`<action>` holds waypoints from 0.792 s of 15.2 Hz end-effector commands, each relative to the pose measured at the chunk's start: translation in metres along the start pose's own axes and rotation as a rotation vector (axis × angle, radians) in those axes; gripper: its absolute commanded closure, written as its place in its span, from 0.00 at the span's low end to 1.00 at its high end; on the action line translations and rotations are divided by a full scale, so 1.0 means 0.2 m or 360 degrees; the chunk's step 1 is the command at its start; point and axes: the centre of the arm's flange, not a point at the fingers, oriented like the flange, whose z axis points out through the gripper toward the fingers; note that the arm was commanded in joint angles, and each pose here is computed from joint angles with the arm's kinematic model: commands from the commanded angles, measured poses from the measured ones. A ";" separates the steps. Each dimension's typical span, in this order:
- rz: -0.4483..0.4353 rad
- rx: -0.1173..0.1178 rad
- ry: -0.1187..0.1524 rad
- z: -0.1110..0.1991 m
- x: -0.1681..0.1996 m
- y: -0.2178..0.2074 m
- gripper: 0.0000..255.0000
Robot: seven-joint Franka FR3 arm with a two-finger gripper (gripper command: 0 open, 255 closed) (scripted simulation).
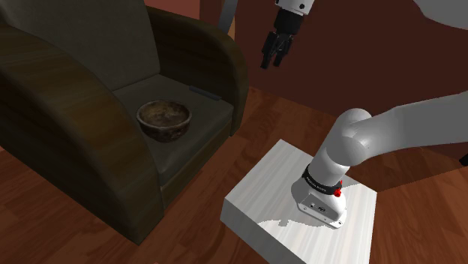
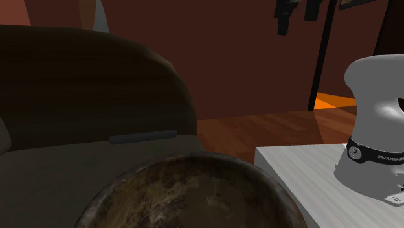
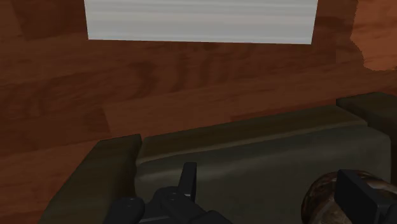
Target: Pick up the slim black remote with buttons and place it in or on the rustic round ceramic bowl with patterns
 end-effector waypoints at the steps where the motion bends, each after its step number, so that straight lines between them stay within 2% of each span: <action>1: 0.0000 0.0000 0.0000 0.00 0.00 0.00 0.00; 12: -0.0064 -0.0079 -0.0047 0.44 0.56 0.18 0.00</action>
